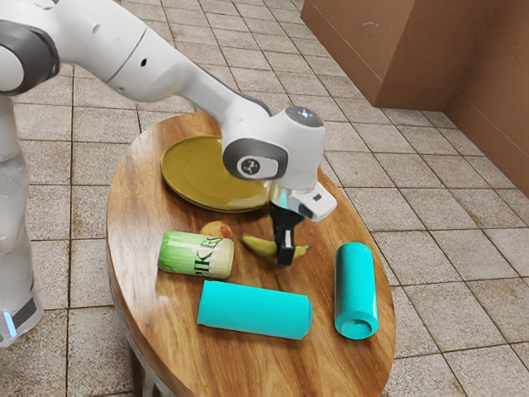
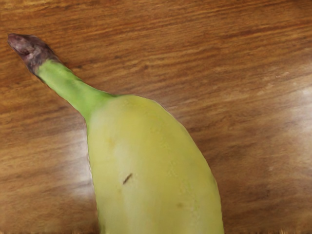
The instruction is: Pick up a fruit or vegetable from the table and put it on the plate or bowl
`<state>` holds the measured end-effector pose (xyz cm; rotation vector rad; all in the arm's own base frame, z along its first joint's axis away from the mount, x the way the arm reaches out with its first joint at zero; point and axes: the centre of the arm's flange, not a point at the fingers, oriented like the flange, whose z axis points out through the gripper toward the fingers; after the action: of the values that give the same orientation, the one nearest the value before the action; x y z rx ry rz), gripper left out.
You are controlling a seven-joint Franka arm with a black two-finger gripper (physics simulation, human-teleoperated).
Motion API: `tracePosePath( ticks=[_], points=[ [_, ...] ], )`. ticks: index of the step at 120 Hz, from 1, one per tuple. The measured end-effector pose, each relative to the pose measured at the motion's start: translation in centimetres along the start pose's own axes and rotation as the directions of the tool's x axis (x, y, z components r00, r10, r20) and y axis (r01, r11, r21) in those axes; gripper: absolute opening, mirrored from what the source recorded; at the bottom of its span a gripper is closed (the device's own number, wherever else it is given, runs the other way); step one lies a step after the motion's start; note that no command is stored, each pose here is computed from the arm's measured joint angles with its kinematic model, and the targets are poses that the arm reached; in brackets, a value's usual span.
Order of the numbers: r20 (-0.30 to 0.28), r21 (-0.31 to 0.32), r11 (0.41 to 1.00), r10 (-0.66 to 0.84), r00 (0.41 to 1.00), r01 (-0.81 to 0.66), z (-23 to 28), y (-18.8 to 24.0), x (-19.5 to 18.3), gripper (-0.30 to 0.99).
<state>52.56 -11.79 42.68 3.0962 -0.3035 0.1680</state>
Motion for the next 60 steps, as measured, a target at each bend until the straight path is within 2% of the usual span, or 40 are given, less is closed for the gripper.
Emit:
tracePosePath(
  ticks=[14, 25, 46, 60],
  points=[
    [-0.036, 0.009, 0.999, 0.031, 0.999, -0.03, -3.5, 1.6, -0.2, 0.13],
    [-0.054, 0.02, 1.0, 0.022, 0.998, -0.021, -5.9, 1.1, -0.7, 0.13],
    [-0.08, 0.025, 0.994, -0.103, 0.991, 0.106, -9.9, -5.6, -2.4, 0.11],
    [-0.066, 0.023, 0.983, -0.181, 0.981, 0.183, -10.7, -9.8, -3.5, 0.1]
  ],
)
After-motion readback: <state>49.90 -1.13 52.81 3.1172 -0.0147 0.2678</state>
